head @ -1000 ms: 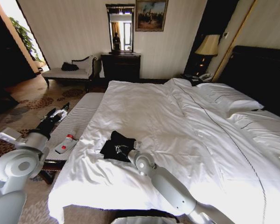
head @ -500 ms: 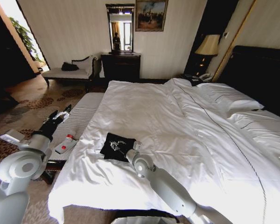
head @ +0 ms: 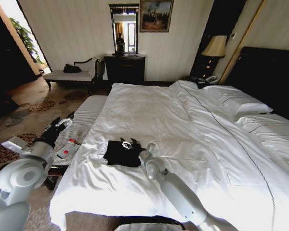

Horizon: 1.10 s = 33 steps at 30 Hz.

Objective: Fold the clothes on the bed.

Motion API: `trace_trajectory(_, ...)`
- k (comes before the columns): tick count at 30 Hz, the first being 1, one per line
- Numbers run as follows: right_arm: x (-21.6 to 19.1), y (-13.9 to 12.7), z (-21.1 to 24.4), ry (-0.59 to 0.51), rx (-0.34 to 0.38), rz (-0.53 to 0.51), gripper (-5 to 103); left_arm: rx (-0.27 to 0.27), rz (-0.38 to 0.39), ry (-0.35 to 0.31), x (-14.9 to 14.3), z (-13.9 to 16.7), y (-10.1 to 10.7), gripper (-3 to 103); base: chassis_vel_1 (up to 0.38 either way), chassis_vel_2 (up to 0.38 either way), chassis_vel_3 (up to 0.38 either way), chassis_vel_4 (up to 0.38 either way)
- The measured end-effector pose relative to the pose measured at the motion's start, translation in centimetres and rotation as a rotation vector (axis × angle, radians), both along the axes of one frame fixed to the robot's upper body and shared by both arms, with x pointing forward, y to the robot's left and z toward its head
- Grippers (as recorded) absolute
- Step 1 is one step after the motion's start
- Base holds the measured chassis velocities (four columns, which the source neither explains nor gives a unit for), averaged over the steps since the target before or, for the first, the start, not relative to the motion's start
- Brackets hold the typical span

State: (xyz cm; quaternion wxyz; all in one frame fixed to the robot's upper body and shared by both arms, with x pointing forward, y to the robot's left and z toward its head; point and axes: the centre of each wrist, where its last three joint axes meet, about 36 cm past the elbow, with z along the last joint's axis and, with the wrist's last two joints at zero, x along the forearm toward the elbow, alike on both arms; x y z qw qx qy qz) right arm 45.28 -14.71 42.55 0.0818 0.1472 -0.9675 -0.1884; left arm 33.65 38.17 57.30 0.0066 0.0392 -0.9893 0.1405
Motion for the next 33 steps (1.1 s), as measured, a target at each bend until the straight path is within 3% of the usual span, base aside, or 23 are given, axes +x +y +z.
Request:
trace_trajectory(2, -1.2, -5.4, 0.4, -0.091, -0.016, -0.130, 100, 0.067, 0.020, 0.021, -0.9, -0.8, -1.4, 100, 0.000, 0.000, 0.000, 0.000)
trace_trajectory(3, -1.2, -5.4, 0.4, -0.091, -0.016, -0.130, 100, 0.067, 0.020, 0.021, -0.9, -0.8, -1.4, 100, 0.000, 0.000, 0.000, 0.000)
trace_trajectory(4, -2.0, -7.8, 0.7, -0.144, -0.035, -0.181, 100, 0.090, 0.028, 0.012, -1.3, -1.3, -2.2, 100, 0.000, 0.000, 0.000, 0.000)
trace_trajectory(7, -6.3, -13.6, 2.3, -0.264, -0.188, -0.309, 100, 0.136, 0.013, -0.046, -2.7, -3.7, -4.3, 100, 0.000, 0.000, 0.000, 0.000)
trace_trajectory(8, -6.3, -13.6, 2.3, -0.264, -0.188, -0.309, 100, 0.136, 0.013, -0.046, -2.7, -3.7, -4.3, 100, 0.000, 0.000, 0.000, 0.000)
trace_trajectory(10, -9.8, -15.3, 3.5, -0.298, -0.278, -0.382, 100, 0.139, -0.027, -0.054, -3.8, -5.1, -5.9, 100, 0.000, 0.000, 0.000, 0.000)
trace_trajectory(12, -13.7, -15.7, 4.2, -0.295, -0.345, -0.459, 100, 0.133, -0.068, -0.045, -5.0, -6.2, -8.0, 100, 0.000, 0.000, 0.000, 0.000)
trace_trajectory(13, -13.7, -15.7, 4.2, -0.295, -0.345, -0.459, 100, 0.133, -0.068, -0.045, -5.0, -6.2, -8.0, 100, 0.000, 0.000, 0.000, 0.000)
trace_trajectory(18, -22.1, -14.7, 6.5, -0.271, -0.421, -0.581, 100, 0.130, -0.165, -0.036, -7.4, -7.2, -12.8, 100, 0.000, 0.000, 0.000, 0.000)
trace_trajectory(22, -23.4, -14.5, 7.9, -0.303, -0.463, -0.571, 100, 0.145, -0.204, -0.020, -8.3, -6.9, -13.6, 100, 0.000, 0.000, 0.000, 0.000)
trace_trajectory(33, -23.2, -14.4, 7.8, -0.305, -0.454, -0.565, 100, 0.147, -0.206, -0.017, -8.3, -6.9, -13.6, 100, 0.000, 0.000, 0.000, 0.000)
